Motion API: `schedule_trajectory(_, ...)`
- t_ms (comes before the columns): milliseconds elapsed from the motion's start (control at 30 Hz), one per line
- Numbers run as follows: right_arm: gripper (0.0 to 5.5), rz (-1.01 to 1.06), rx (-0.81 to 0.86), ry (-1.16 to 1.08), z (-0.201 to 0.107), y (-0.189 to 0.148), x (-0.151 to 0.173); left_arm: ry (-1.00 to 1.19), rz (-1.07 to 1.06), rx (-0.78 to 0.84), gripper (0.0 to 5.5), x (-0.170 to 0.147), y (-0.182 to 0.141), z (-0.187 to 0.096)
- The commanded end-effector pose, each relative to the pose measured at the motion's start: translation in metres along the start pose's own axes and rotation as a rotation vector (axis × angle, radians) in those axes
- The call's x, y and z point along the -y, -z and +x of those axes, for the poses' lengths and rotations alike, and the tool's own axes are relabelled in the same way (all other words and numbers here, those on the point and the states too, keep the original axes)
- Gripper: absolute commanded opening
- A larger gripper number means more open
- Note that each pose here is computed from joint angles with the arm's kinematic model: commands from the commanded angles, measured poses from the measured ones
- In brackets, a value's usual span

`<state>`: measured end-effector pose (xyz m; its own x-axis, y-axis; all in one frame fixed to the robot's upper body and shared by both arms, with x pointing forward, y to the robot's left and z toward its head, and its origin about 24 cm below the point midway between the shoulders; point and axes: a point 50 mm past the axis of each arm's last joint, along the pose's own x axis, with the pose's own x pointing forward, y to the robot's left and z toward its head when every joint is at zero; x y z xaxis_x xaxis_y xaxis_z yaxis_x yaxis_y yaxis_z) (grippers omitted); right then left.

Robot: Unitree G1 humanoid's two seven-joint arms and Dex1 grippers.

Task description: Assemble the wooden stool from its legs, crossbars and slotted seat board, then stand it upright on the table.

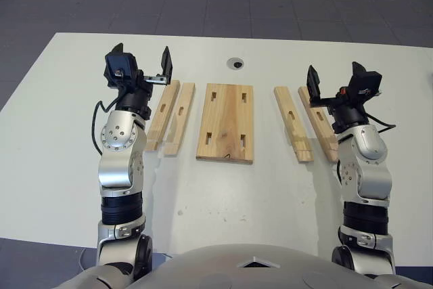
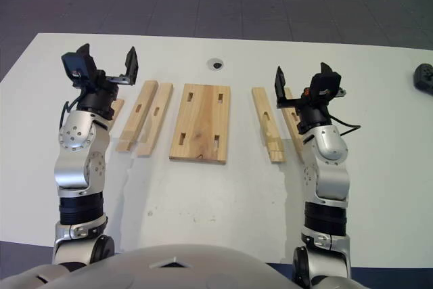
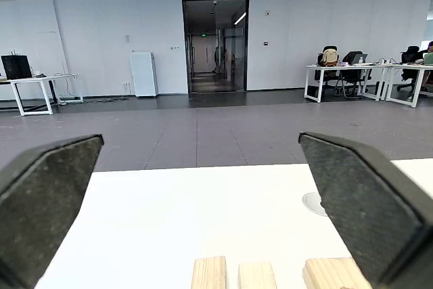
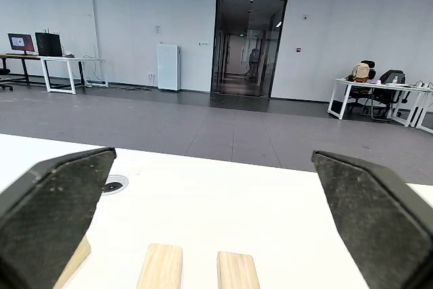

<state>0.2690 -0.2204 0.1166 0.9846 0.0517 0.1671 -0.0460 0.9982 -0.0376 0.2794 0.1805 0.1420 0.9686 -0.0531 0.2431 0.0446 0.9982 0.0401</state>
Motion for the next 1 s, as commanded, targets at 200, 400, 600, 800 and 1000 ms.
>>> schedule_trajectory(200,5.4,-0.021,-0.007,0.048,-0.009,-0.003,0.012,-0.024,0.149,-0.298,5.38,-0.079,0.028,-0.032)
schedule_trajectory(400,5.4,-0.016,-0.015,0.054,-0.013,0.0,0.008,0.124,0.161,-0.461,5.38,-0.093,0.048,-0.029)
schedule_trajectory(600,5.4,-0.013,-0.009,0.066,-0.013,-0.001,0.006,0.185,0.227,-0.613,5.19,-0.091,0.08,-0.035)
schedule_trajectory(800,5.4,-0.016,-0.01,0.071,-0.014,-0.002,0.008,0.109,0.284,-0.666,4.22,-0.102,0.092,-0.039)
schedule_trajectory(1000,5.4,-0.011,-0.005,0.058,-0.012,-0.003,0.004,0.255,0.161,-0.805,3.15,-0.083,0.111,-0.062)
